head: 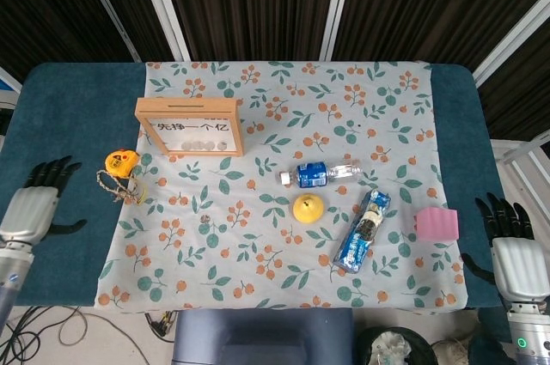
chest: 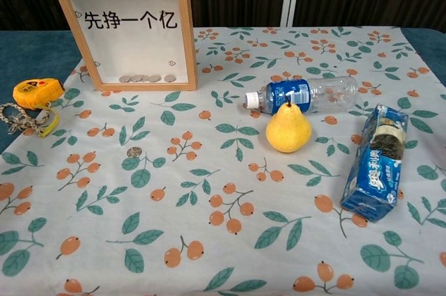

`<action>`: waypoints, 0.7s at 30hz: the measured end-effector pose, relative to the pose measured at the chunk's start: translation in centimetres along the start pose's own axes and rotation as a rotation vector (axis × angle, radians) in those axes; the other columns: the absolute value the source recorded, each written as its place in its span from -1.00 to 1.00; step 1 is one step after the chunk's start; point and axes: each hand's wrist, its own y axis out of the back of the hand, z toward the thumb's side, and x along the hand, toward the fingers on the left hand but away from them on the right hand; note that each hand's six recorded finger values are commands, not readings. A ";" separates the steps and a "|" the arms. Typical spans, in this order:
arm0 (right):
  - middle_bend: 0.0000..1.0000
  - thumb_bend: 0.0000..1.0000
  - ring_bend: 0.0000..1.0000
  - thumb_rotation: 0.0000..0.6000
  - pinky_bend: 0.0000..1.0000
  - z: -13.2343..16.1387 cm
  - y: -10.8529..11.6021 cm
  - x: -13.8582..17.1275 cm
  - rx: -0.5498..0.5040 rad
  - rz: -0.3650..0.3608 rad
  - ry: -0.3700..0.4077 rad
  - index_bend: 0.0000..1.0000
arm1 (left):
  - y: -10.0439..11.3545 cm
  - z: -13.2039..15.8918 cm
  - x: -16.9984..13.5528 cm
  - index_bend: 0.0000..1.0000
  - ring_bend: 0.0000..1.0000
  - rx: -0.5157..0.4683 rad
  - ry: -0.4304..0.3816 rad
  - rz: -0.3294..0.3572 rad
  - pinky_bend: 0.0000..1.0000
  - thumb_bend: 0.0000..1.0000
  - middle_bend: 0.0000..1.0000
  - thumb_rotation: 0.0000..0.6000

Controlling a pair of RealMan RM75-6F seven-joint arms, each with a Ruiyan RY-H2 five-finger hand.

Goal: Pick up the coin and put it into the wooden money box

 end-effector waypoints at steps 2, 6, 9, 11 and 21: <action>-1.00 -0.41 -1.00 1.00 -1.00 0.0 0.0 0.0 0.000 0.000 -0.003 -0.84 | -0.1 1.9 1.5 -0.73 -1.00 0.014 -0.044 -0.041 -1.00 -0.74 -1.00 1.00; -1.00 -0.41 -1.00 1.00 -1.00 -0.1 0.0 0.0 0.001 0.001 -0.006 -0.84 | -0.6 6.4 4.6 -0.65 -1.00 0.037 -0.131 -0.130 -1.00 -0.74 -1.00 1.00; -1.00 -0.41 -1.00 1.00 -1.00 -0.2 0.1 0.0 0.000 0.000 -0.011 -0.84 | -1.3 9.6 6.0 -0.61 -1.00 0.050 -0.183 -0.174 -1.00 -0.74 -1.00 1.00; -1.00 -0.41 -1.00 1.00 -1.00 -0.2 0.1 0.0 0.000 0.001 -0.015 -0.84 | -1.9 11.3 6.6 -0.59 -1.00 0.047 -0.205 -0.197 -1.00 -0.74 -1.00 1.00; -1.00 -0.41 -1.00 1.00 -1.00 -0.5 0.2 -0.1 -0.003 0.001 -0.026 -0.84 | -6.2 18.6 8.8 -0.55 -1.00 0.045 -0.270 -0.307 -1.00 -0.74 -1.00 1.00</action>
